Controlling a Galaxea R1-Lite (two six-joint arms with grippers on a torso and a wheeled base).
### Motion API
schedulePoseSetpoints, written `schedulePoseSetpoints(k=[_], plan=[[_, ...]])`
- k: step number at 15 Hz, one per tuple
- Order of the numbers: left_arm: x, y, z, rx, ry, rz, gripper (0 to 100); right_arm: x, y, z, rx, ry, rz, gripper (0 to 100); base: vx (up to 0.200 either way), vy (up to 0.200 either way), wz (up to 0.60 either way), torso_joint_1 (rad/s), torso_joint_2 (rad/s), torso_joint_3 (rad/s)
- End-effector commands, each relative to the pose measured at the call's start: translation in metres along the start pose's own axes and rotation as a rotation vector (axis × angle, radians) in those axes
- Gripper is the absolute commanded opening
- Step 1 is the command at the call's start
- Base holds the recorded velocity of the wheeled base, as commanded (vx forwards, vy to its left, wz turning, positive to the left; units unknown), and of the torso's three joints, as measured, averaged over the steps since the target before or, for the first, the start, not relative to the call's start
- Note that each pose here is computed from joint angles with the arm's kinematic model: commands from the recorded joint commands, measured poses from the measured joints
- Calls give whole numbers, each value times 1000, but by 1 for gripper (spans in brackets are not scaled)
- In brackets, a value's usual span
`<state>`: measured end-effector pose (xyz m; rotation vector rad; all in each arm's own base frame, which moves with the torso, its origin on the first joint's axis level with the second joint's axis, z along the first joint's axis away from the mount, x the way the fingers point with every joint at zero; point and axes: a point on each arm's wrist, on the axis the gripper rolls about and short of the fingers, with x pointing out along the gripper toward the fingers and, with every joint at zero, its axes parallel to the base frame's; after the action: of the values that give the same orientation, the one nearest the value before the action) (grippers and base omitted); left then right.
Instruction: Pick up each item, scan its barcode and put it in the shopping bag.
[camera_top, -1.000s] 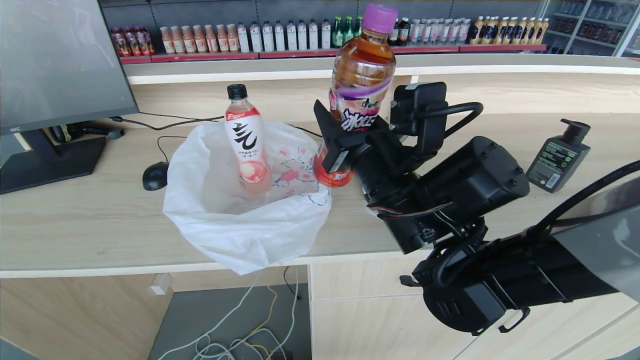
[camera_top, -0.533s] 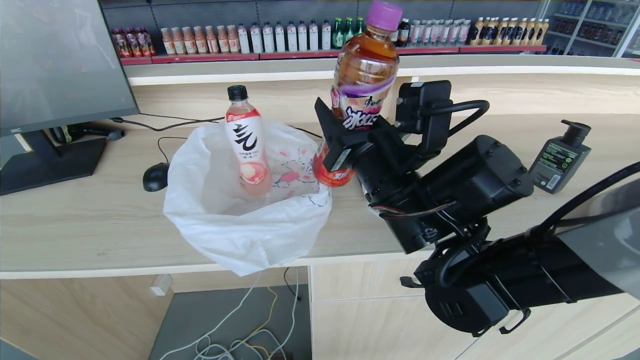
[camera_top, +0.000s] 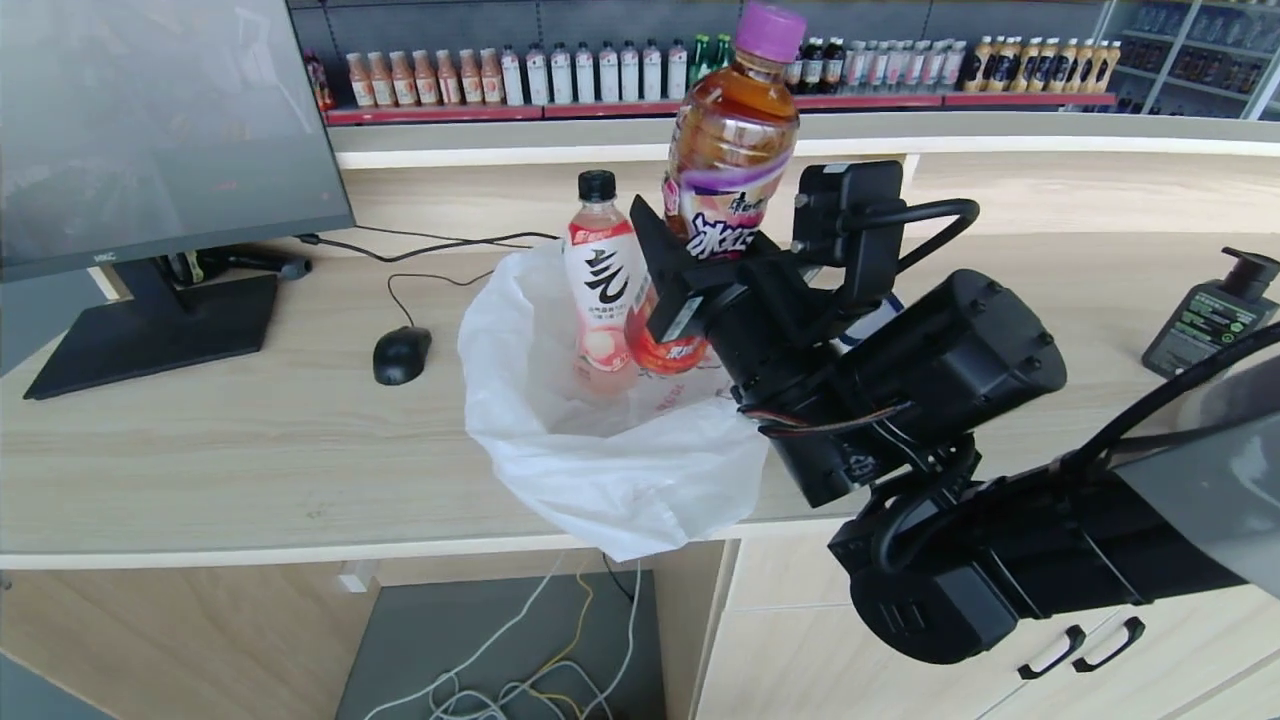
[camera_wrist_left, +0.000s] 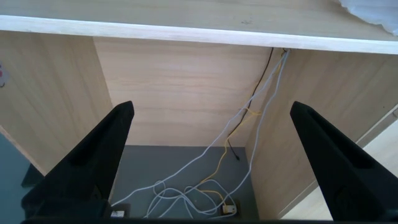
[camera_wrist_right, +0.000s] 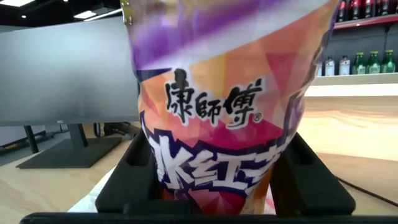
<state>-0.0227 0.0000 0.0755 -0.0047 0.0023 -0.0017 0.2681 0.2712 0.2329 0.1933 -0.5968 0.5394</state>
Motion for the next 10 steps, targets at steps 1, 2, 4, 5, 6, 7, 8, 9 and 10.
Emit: schedulePoseSetpoints(k=[1, 2, 4, 5, 6, 7, 8, 9, 10], plan=[[0, 0, 0, 0, -1, 0, 100, 0, 0, 3, 1, -8, 0, 0, 0, 200, 0, -2, 7, 2], [0, 0, 0, 0, -1, 0, 100, 1, -1, 3, -1, -8, -6, 0, 0, 200, 0, -7, 2, 2], [0, 0, 0, 0, -1, 0, 100, 3, -13, 4, -28, -14, -36, 0, 0, 0, 0, 0, 0, 0], [0, 0, 0, 0, -1, 0, 100, 4, -19, 5, -45, -16, -46, 0, 0, 0, 0, 0, 0, 0], [0, 0, 0, 0, -1, 0, 100, 4, -19, 6, -42, -17, -49, 0, 0, 0, 0, 0, 0, 0], [0, 0, 0, 0, -1, -1, 100, 3, -20, 7, -44, -17, -47, 0, 0, 0, 0, 0, 0, 0], [0, 0, 0, 0, -1, 0, 100, 1, -20, 7, -45, -9, -48, 0, 0, 0, 0, 0, 0, 0], [0, 0, 0, 0, -1, 0, 100, -1, -21, 7, -48, 0, -49, 0, 0, 0, 0, 0, 0, 0], [0, 0, 0, -1, -1, -1, 100, -3, -24, 7, -55, 6, -55, 0, 0, 0, 0, 0, 0, 0]])
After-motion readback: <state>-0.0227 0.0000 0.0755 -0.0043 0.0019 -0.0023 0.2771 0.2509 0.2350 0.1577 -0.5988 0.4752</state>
